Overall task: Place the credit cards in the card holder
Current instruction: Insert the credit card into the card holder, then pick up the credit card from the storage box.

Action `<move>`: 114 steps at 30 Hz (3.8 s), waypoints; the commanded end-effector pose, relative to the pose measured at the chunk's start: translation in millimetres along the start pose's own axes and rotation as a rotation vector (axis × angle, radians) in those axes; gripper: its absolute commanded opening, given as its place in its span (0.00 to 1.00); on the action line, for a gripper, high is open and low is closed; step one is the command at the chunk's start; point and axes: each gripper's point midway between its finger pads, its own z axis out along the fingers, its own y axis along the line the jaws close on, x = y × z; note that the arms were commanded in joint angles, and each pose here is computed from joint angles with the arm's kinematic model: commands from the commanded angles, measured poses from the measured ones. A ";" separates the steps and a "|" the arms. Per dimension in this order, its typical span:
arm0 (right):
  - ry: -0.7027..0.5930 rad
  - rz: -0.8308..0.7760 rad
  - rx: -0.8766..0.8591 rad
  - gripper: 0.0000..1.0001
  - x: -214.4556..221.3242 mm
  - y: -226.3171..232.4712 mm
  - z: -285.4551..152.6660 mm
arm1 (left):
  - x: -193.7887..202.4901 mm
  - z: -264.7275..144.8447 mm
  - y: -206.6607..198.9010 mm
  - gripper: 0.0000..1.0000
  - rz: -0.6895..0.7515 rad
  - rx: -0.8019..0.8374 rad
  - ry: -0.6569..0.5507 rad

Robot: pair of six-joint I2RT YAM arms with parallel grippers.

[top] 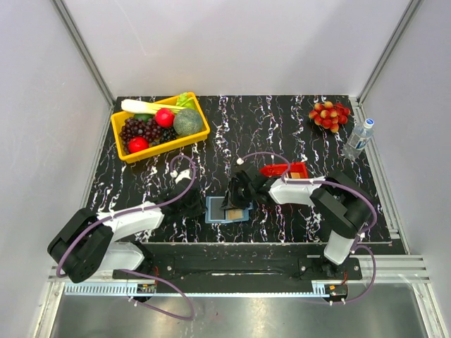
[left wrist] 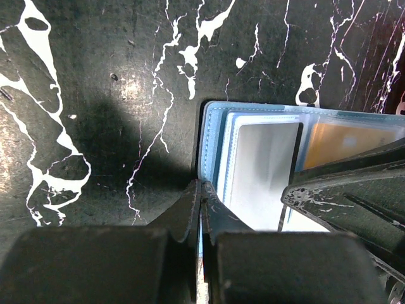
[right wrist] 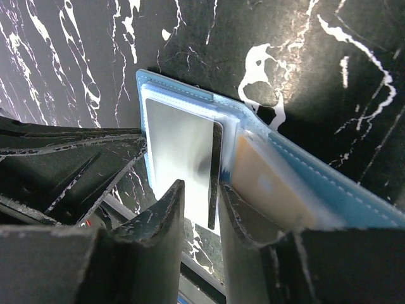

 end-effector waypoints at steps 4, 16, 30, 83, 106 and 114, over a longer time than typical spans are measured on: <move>0.025 -0.073 -0.098 0.34 -1.3 39.1 4.4 | 9.4 -2.1 1.3 0.00 0.005 0.017 0.033; -0.160 -0.147 0.129 0.54 -33.0 10.3 -30.3 | -8.9 -21.2 -19.0 0.00 0.027 0.107 -0.037; -0.481 -0.203 0.371 0.69 -103.5 -13.2 -133.3 | -12.0 -23.9 -23.9 0.00 0.049 0.120 -0.039; -0.276 -0.198 0.496 0.44 -111.6 -81.3 -96.1 | -7.8 -20.3 -26.1 0.00 0.061 0.128 -0.013; -0.354 -0.247 0.581 0.00 -133.0 -80.6 -128.1 | -11.1 -20.9 -30.7 0.00 0.070 0.137 -0.017; -0.477 -0.115 0.413 0.00 -127.1 -40.9 -161.3 | -13.6 -25.6 -33.2 0.00 0.062 0.151 -0.031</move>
